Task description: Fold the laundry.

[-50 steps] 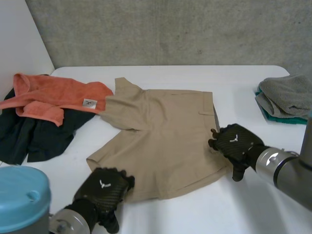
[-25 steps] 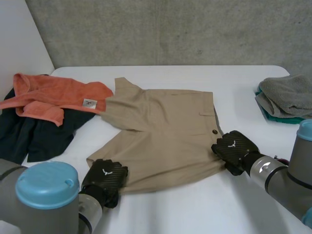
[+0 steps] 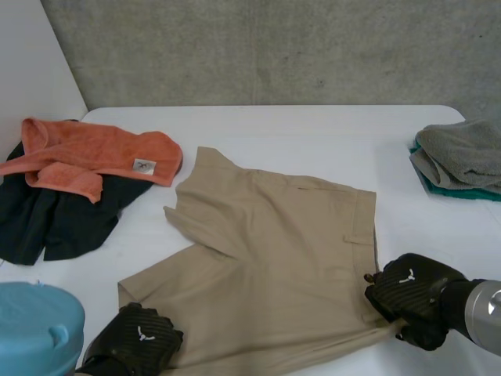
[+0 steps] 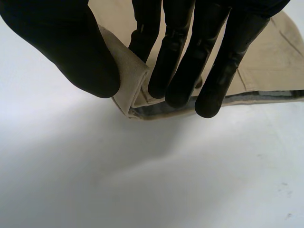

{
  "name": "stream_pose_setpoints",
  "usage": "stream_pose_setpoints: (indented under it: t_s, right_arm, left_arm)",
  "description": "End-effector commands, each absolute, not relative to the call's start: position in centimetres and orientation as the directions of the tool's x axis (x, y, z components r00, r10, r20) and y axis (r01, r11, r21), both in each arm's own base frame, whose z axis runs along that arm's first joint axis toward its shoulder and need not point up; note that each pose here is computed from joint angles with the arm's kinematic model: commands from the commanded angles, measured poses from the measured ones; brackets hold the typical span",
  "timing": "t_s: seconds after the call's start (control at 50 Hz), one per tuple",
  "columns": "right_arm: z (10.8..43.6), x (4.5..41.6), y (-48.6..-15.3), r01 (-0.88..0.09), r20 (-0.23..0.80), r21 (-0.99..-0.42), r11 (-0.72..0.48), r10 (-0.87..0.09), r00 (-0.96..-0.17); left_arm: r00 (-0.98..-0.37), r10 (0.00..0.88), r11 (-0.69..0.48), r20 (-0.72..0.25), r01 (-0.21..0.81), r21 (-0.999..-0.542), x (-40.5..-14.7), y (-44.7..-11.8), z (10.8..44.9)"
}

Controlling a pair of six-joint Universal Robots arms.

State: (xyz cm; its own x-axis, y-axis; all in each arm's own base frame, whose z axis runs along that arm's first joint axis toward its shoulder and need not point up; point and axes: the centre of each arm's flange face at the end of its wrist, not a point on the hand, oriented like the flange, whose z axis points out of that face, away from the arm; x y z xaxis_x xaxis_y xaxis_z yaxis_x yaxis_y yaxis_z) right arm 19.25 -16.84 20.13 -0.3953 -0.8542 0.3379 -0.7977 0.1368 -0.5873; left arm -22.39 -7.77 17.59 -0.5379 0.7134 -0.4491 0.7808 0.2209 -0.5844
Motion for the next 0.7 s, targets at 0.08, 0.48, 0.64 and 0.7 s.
stream_pose_setpoints:
  t_s: [0.08,0.48,0.64,0.7]
  right_arm:
    - [18.4,19.8,-20.3,-0.782,0.363,-0.609,0.133,-0.830,-0.424]
    - [17.8,23.1,-33.4,-0.657,0.594,-0.753,-0.011,-0.440,-0.673]
    - [15.6,25.5,-37.8,-0.624,0.633,-0.766,-0.151,-0.341,-0.695]
    - [14.4,25.6,-39.3,-0.647,0.656,-0.750,-0.139,-0.290,-0.697]
  left_arm:
    - [-0.539,0.653,0.106,-0.532,0.760,-0.641,-26.4,-13.8,18.0]
    - [-0.575,0.253,-0.459,-0.778,0.637,-0.620,-37.2,-34.3,16.9]
    - [-0.592,0.229,-0.513,-0.773,0.601,-0.612,-39.0,-37.6,14.1]
    - [-0.607,0.226,-0.530,-0.762,0.580,-0.618,-39.3,-37.8,13.5]
